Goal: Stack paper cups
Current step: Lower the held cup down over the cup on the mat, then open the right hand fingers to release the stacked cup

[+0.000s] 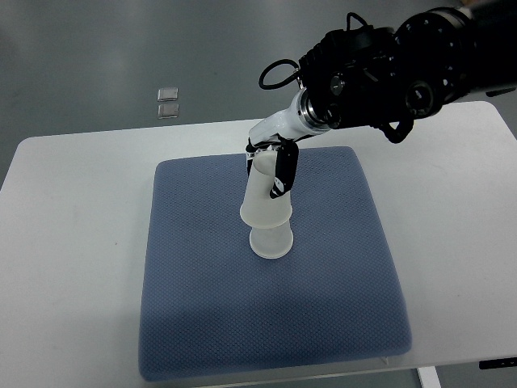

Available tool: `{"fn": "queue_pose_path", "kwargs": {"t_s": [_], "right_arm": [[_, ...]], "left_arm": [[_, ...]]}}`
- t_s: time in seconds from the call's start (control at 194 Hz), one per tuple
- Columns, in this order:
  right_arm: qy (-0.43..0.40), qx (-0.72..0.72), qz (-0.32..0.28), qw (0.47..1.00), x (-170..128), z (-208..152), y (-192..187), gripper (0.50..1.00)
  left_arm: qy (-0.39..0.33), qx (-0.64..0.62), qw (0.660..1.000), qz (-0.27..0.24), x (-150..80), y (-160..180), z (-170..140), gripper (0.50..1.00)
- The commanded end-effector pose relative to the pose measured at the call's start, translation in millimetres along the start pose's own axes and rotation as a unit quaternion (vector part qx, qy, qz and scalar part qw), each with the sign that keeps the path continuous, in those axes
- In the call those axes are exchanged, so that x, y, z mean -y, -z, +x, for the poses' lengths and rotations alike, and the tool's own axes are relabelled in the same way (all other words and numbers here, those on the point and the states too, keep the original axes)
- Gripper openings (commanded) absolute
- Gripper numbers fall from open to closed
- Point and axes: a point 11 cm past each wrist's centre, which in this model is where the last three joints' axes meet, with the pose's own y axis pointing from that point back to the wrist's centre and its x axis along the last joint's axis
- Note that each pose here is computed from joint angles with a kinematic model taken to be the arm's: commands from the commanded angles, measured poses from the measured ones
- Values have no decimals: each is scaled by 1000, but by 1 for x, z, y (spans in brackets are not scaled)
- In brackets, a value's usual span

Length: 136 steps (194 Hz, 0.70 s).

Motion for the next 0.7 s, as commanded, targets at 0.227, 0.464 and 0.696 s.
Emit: {"fn": "queue_pose_path", "kwargs": {"t_s": [0.227,0.464,0.696], "right_arm": [[5,4,-1,1000,11,-10,-3,717],[-6,9,0,1000,19,-15,-4,729],[-6,13,1,1000,23,-18,-6,754]], "left_arm": [[0,0,1000,1,0,1,0,1000],[0,0,1000,1,0,1,0,1000],[0,0,1000,0,0,0,0,1000]]}}
